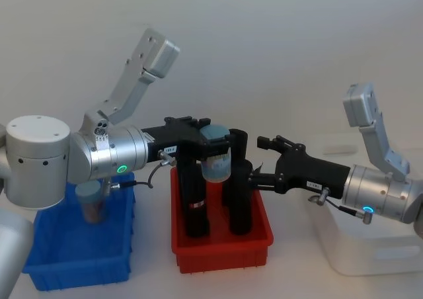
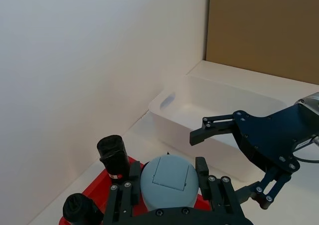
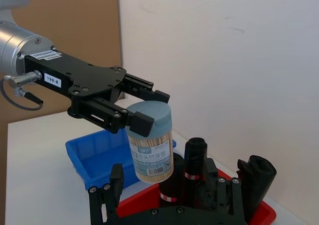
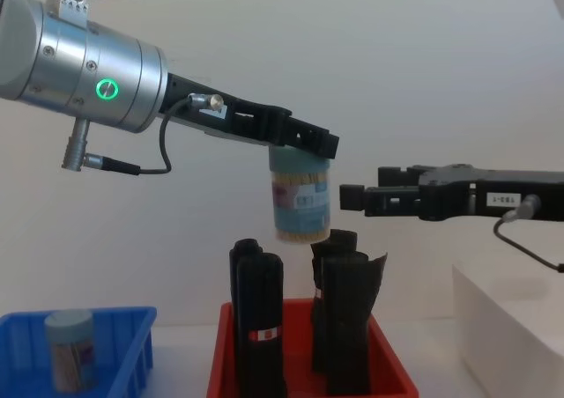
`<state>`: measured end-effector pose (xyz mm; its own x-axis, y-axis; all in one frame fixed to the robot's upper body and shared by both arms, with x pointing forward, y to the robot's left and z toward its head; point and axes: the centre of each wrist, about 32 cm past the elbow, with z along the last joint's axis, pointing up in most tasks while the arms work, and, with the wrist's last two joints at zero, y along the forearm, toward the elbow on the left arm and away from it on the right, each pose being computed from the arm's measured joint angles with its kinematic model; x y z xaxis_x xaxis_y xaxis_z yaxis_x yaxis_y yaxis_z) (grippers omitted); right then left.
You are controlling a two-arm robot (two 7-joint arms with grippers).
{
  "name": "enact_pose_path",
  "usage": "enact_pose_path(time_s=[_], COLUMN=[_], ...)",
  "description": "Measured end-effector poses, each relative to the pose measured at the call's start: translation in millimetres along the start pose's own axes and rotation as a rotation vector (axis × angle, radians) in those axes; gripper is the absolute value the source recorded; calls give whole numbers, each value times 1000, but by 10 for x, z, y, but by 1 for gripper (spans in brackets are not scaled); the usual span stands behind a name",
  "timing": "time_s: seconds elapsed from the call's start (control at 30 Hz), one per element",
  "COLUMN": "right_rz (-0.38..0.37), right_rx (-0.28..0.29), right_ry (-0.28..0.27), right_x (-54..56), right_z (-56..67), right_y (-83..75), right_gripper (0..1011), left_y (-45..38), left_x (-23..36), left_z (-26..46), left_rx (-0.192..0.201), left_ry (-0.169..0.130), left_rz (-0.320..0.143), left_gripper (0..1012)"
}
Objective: Pick the cotton swabs from the blue box and place them into the white box.
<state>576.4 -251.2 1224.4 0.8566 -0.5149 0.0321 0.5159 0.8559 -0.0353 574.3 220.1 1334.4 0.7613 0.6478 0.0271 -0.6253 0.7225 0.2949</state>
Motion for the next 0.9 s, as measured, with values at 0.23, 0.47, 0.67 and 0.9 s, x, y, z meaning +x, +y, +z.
enact_pose_path(time_s=[0.23,0.47,0.67,0.9], right_rz=[17,33,52,79], right_rx=[-3,-9,-17,-27], right_ry=[4,10,17,23], right_x=[41,88,132,176], right_z=[-1,-14,-42,-76], right_y=[91,175,237,307], right_gripper=[1002,1002,1002,1002], left_y=[0,0,0,0], left_x=[0,0,0,0], left_z=[0,0,0,0], left_rx=[0,0,0,0], left_ry=[0,0,0,0], left_rz=[0,0,0,0], left_gripper=[669,669,669,669])
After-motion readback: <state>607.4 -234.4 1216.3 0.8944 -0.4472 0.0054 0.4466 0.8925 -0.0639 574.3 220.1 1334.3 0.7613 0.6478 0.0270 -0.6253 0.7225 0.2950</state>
